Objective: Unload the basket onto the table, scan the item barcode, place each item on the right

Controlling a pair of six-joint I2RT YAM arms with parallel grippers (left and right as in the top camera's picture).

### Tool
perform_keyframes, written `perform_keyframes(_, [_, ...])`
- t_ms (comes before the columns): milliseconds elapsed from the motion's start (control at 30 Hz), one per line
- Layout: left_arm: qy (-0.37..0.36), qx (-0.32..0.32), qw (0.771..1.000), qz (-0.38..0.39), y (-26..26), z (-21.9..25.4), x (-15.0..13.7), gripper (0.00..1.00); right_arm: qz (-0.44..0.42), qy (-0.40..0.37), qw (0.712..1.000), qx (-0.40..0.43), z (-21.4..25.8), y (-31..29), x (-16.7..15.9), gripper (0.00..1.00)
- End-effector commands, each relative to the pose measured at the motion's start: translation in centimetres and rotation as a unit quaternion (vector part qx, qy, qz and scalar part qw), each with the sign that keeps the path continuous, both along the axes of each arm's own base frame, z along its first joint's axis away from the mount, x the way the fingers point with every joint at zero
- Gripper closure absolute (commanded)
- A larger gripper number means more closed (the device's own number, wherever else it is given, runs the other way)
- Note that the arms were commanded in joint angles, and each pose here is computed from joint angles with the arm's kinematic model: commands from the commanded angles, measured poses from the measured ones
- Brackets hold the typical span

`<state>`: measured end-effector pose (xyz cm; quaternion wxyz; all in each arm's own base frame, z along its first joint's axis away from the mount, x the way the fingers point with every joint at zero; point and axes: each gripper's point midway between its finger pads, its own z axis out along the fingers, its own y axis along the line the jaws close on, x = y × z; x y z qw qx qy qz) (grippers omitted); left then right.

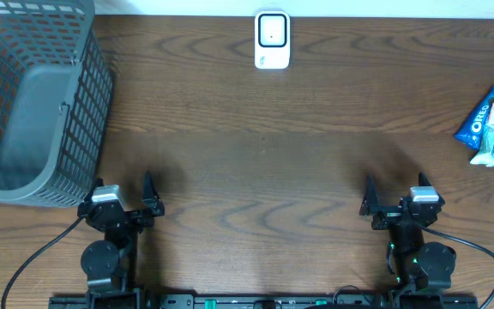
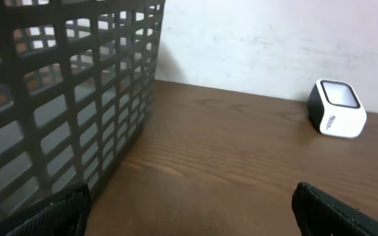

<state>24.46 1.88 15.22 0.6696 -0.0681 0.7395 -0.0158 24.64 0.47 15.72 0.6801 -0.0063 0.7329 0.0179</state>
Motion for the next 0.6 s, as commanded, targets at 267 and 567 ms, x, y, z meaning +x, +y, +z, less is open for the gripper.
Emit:
perform_keyframes(267, [0.026,0.04,0.999,-0.016,-0.4,-1.44,-0.1,0.02,-0.001,0.0,1.0,-0.004,-0.05,-0.04,-0.02,0.01])
perform_keyframes(567, [0.025,0.041,0.999,-0.018,-0.47,-1.43,-0.1,0.02,-0.001,0.0,1.0,-0.004,-0.05,-0.05,-0.02,0.01])
